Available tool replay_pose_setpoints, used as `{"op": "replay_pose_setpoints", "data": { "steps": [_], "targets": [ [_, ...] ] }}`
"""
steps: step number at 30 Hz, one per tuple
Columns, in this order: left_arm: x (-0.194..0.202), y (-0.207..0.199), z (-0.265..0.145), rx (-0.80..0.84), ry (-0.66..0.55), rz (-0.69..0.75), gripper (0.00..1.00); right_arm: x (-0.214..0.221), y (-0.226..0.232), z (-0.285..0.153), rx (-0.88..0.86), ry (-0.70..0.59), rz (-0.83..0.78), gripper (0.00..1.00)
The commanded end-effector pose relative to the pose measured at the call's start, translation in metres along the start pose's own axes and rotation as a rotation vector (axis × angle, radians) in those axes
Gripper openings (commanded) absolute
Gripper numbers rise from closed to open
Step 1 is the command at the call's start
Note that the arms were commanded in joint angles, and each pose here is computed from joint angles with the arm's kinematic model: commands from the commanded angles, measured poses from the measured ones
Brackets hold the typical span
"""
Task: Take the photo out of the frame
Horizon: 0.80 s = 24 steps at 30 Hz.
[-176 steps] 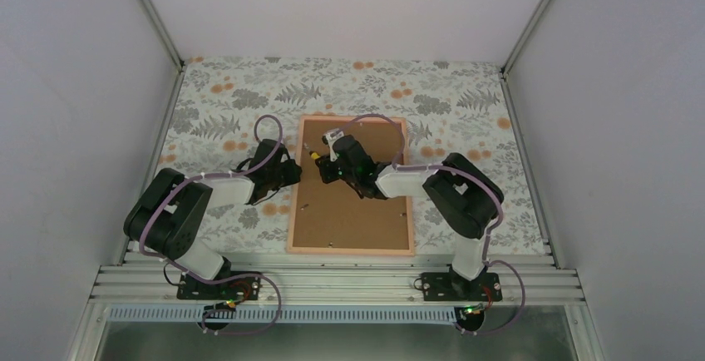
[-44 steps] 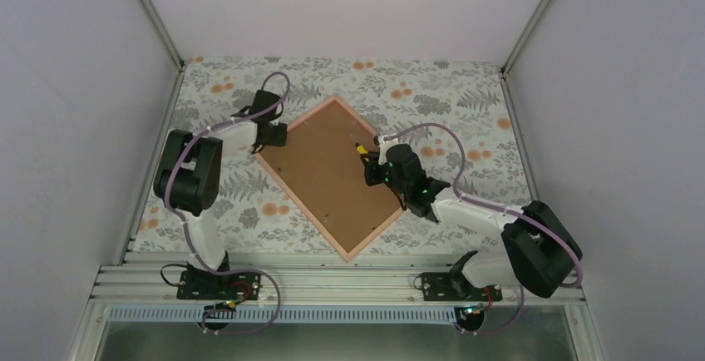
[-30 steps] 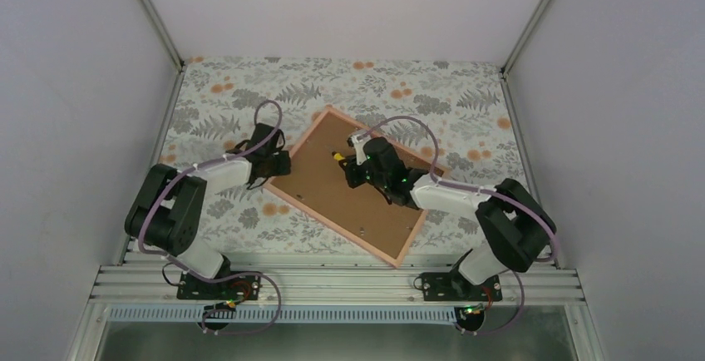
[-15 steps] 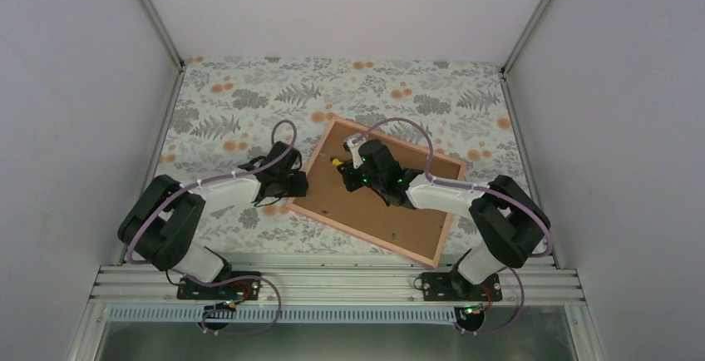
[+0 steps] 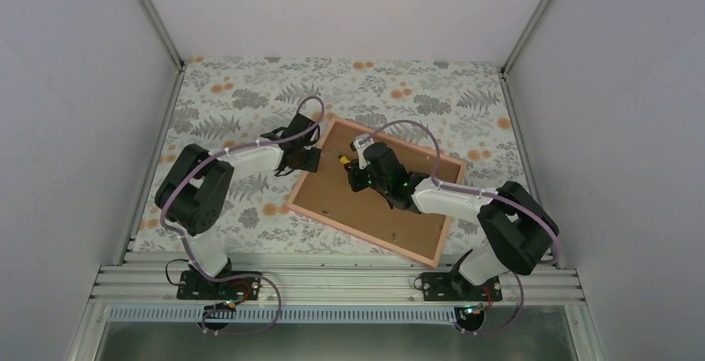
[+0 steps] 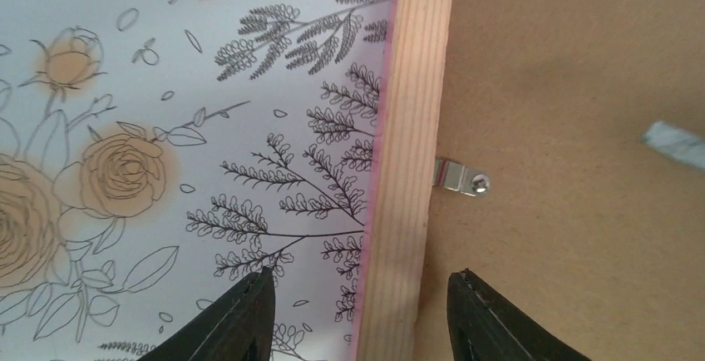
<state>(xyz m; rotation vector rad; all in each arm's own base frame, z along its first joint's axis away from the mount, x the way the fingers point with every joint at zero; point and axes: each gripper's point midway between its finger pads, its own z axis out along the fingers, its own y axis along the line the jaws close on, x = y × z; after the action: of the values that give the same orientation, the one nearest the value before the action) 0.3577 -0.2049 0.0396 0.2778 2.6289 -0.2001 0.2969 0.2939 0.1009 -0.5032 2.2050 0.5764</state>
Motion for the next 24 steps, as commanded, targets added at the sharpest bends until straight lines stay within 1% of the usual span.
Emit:
{"op": "replay_pose_setpoints", "data": {
  "steps": [1,4,6,9,14,16,20,24],
  "targets": [
    [0.004,0.003,0.009,0.007,0.045,0.048,0.51,-0.007,-0.002,-0.006,0.005,-0.038,0.013,0.04],
    [0.007,-0.002,0.013,0.035,0.058,0.046,0.47,-0.006,0.001,-0.004,-0.012,-0.032,0.011,0.04],
    [0.010,0.000,0.015,0.031,0.062,0.036,0.41,-0.006,0.003,-0.003,-0.023,-0.028,0.005,0.04],
    [0.013,0.002,0.016,0.029,0.065,0.013,0.35,-0.006,0.005,0.000,-0.030,-0.018,-0.007,0.04],
    [0.028,0.012,0.008,0.005,0.061,-0.099,0.20,-0.003,0.016,0.006,-0.063,0.006,-0.035,0.04],
    [0.033,0.020,0.000,-0.015,0.046,-0.153,0.15,-0.002,0.022,0.008,-0.085,0.014,-0.047,0.04],
    [0.044,0.031,-0.015,-0.043,0.022,-0.234,0.13,0.003,0.040,0.015,-0.141,0.036,-0.069,0.04],
    [0.058,0.033,-0.020,-0.027,0.017,-0.299,0.12,0.008,0.063,0.021,-0.202,0.053,-0.104,0.04]
  ]
}}
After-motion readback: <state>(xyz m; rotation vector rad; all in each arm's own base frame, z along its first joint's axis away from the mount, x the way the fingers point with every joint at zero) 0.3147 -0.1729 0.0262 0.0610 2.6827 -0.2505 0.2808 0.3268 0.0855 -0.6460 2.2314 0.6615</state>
